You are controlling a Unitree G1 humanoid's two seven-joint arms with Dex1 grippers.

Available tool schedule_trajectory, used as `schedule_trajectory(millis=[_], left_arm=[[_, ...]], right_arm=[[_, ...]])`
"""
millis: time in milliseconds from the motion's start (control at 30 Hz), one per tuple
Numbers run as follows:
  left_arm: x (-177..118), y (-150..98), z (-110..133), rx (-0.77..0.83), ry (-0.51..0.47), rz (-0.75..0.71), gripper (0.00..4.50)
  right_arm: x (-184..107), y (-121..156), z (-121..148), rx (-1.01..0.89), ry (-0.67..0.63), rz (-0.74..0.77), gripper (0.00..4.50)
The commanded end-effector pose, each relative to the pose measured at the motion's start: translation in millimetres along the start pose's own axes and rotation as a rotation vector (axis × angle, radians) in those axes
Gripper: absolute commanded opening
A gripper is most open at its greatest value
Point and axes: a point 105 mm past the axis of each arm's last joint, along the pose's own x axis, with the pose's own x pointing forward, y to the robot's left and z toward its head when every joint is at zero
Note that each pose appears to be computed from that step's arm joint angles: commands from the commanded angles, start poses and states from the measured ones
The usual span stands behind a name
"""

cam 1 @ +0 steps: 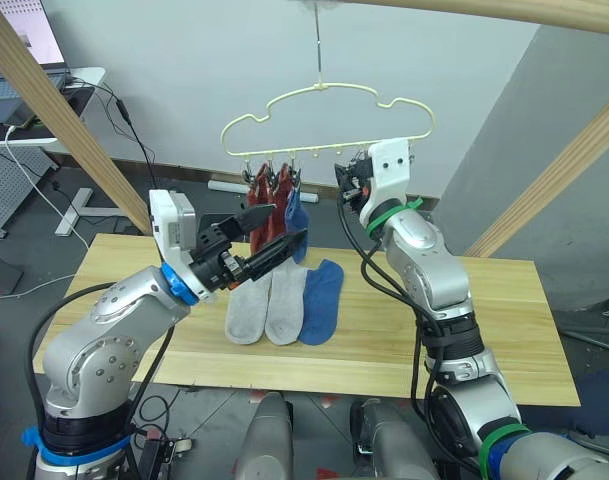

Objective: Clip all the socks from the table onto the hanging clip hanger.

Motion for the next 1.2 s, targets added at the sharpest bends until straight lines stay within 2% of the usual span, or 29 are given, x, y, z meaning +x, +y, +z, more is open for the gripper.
schedule_trajectory(millis=[33,67,500,533,633,1200], left_arm=[[1,-11,8,0.044,-0.020,-0.037,4.50],[1,-11,8,0.043,-0.019,-0.037,4.50],[2,-10,5,0.035,-0.016,-0.030,4.50],[2,-10,5,0.034,-0.016,-0.029,4.50],[2,-10,4,0.033,-0.014,-0.030,4.50],[4,-11,6,0.035,-0.023,-0.041,4.50]], right_arm=[[1,0,17,0.009,-0.063,-0.003,0.35],[1,0,18,0.009,-0.064,-0.004,0.15],[-1,0,15,-0.003,-0.048,0.005,0.15],[-1,0,15,-0.003,-0.048,0.006,0.89],[0,2,16,-0.007,-0.052,0.009,1.82],[3,1,26,-0.012,-0.085,-0.007,1.82]])
